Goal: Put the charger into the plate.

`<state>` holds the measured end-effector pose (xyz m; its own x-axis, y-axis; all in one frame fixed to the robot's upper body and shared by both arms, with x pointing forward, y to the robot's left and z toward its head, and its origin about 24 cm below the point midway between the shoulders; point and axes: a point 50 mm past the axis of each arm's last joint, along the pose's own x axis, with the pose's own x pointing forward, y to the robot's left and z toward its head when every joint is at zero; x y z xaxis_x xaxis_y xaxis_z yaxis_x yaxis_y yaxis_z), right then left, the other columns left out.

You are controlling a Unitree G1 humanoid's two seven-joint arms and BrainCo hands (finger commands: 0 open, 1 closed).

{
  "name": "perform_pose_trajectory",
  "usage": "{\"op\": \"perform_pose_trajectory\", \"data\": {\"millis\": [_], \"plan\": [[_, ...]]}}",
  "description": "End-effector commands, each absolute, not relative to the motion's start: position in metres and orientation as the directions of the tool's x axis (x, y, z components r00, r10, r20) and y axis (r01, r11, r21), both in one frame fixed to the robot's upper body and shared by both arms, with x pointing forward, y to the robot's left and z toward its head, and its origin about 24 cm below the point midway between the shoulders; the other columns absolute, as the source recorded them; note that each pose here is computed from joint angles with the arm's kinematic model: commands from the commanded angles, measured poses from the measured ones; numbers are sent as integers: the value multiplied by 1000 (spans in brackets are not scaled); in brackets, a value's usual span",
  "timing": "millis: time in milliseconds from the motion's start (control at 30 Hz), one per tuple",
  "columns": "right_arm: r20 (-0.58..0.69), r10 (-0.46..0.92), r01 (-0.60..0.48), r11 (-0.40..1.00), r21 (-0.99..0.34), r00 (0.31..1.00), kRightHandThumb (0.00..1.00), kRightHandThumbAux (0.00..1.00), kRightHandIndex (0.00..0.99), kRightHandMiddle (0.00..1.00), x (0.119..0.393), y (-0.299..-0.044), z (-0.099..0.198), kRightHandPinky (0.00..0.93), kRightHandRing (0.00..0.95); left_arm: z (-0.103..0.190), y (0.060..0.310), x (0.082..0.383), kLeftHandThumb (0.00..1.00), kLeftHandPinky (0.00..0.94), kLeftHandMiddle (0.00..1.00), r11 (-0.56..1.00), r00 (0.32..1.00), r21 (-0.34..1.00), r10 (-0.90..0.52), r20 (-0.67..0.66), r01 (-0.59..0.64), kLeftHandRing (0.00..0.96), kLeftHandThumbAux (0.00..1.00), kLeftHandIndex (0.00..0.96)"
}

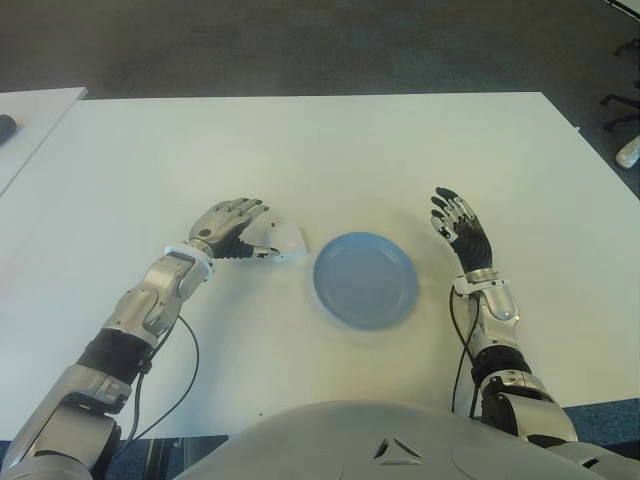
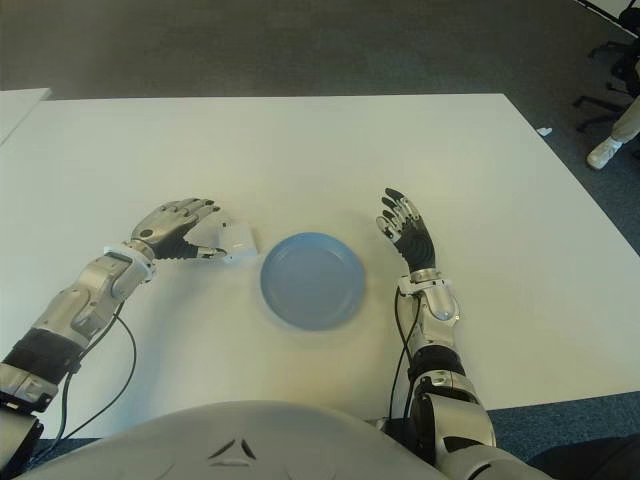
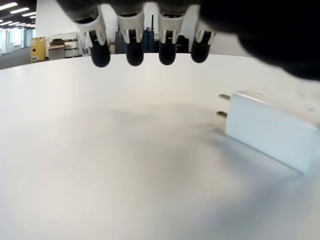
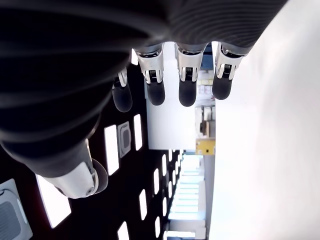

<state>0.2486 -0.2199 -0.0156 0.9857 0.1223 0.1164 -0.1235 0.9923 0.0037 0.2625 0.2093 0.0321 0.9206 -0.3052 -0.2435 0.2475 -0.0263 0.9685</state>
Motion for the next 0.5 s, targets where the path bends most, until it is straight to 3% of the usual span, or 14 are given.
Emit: {"op": "perform_pose_trajectory", "data": {"millis": [33,500], "plan": [[-60,90,-81,987,137,994,248,666,121,101,205,-196,-63,65,80,37,201,266,356,72,14,-31,911,969,-334,-241,245,3,223,12],[-62,91,-82,987,136,994,248,666,121,101,205,-193,-64,65,80,35,195,266,403,66,8,-33,902,966,-351,-252,257,1,224,3]]}}
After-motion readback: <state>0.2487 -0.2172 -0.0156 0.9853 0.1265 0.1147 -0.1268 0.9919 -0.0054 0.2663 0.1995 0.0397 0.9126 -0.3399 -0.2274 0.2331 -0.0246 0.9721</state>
